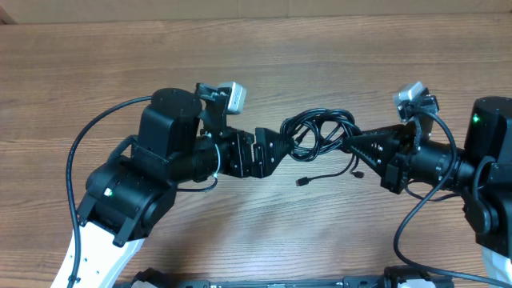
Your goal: Untangle cables
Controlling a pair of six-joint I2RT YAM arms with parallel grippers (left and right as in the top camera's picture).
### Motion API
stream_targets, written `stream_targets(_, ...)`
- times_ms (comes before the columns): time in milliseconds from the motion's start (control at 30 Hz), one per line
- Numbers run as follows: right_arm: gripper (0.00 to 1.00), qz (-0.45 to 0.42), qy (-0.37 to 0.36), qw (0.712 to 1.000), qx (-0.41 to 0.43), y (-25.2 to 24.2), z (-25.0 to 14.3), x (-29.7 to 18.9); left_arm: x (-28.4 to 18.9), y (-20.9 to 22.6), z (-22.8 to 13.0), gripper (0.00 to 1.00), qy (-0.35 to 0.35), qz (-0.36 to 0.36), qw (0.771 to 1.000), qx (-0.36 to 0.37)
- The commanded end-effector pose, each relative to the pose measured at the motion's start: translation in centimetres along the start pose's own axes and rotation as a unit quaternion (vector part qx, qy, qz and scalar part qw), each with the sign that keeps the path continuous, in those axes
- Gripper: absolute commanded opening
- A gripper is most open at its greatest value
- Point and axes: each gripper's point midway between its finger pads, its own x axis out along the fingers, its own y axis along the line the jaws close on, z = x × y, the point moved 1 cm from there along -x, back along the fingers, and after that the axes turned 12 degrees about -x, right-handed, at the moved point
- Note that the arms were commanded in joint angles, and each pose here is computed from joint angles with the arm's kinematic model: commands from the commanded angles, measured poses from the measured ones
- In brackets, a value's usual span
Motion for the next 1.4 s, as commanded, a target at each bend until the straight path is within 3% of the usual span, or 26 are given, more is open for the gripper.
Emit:
stream_targets(0, 0.04, 0.05, -0.029, 0.998, -0.041, 2.1, 1.3, -0.6, -0.5, -1.3, 0.2, 0.99, -0.002, -0.025, 1.0, -0.018)
stream_targets(67, 0.04, 0.077, -0.04, 0.994, -0.06, 3.0, 1.6, -0.8, -0.5, -1.5, 0.0, 0.85, 0.006, -0.032, 0.999, -0.018)
stream_targets(200, 0.04, 0.078, -0.041, 0.994, -0.06, 3.1, 1.6, -0.8, -0.5, -1.7, -0.2, 0.33, 0.013, -0.037, 0.999, -0.017)
stream_targets(267, 0.04, 0.087, -0.044, 0.993, -0.06, 3.4, 1.7, -0.8, -0.5, -1.9, -0.4, 0.24, 0.02, -0.043, 0.999, -0.017)
stream_targets(433, 0.04, 0.094, -0.046, 0.993, -0.06, 3.6, 1.8, -0.9, -0.6, -2.2, -0.8, 0.2, 0.032, -0.053, 0.998, -0.016)
stream_targets(633, 0.04, 0.114, -0.052, 0.99, -0.059, 4.2, 1.9, -1.0, -0.2, -3.3, -1.8, 0.44, 0.046, -0.07, 0.996, 0.003)
stream_targets(667, 0.04, 0.114, -0.051, 0.99, -0.058, 4.2, 1.9, -1.0, -0.2, -3.5, -1.8, 0.41, 0.046, -0.072, 0.996, 0.008)
stream_targets(733, 0.04, 0.115, -0.048, 0.991, -0.052, 4.3, 1.7, -1.0, -0.2, -3.4, -1.8, 0.1, 0.045, -0.071, 0.996, 0.012)
stream_targets(767, 0.04, 0.115, -0.046, 0.991, -0.05, 4.3, 1.6, -1.0, -0.2, -3.5, -1.8, 0.04, 0.045, -0.071, 0.996, 0.012)
stream_targets(867, 0.04, 0.11, -0.044, 0.992, -0.049, 4.1, 1.5, -1.0, -0.2, -3.4, -1.8, 0.04, 0.043, -0.071, 0.996, 0.018)
stream_targets(900, 0.14, 0.093, -0.036, 0.994, -0.046, 3.6, 1.3, -0.9, -0.2, -3.4, -1.8, 0.04, 0.043, -0.071, 0.996, 0.023)
stream_targets(933, 0.38, 0.073, -0.026, 0.996, -0.037, 3.0, 1.0, -0.7, -0.2, -3.4, -1.7, 0.04, 0.042, -0.071, 0.996, 0.029)
stream_targets(967, 0.8, 0.047, -0.013, 0.999, -0.016, 2.1, 0.5, -0.6, -0.2, -3.3, -1.7, 0.04, 0.039, -0.069, 0.996, 0.037)
stream_targets(1000, 1.0, 0.013, 0.002, 1.0, 0.014, 1.0, 0.0, -0.5, -0.1, -3.0, -1.3, 0.04, 0.028, -0.057, 0.997, 0.036)
stream_targets(1100, 1.0, -0.041, 0.024, 0.996, 0.07, -0.6, -1.0, -0.6, 0.0, -1.6, -0.2, 0.04, -0.007, -0.017, 0.999, 0.028)
stream_targets(1233, 1.0, -0.04, 0.03, 0.993, 0.109, -0.5, -1.4, -0.6, 0.0, -0.5, 1.2, 0.04, -0.05, 0.019, 0.999, 0.007)
stream_targets(1367, 1.0, -0.031, 0.022, 0.972, 0.232, -0.1, -1.2, -0.6, -0.2, -1.1, 2.2, 0.04, -0.076, 0.009, 0.997, 0.01)
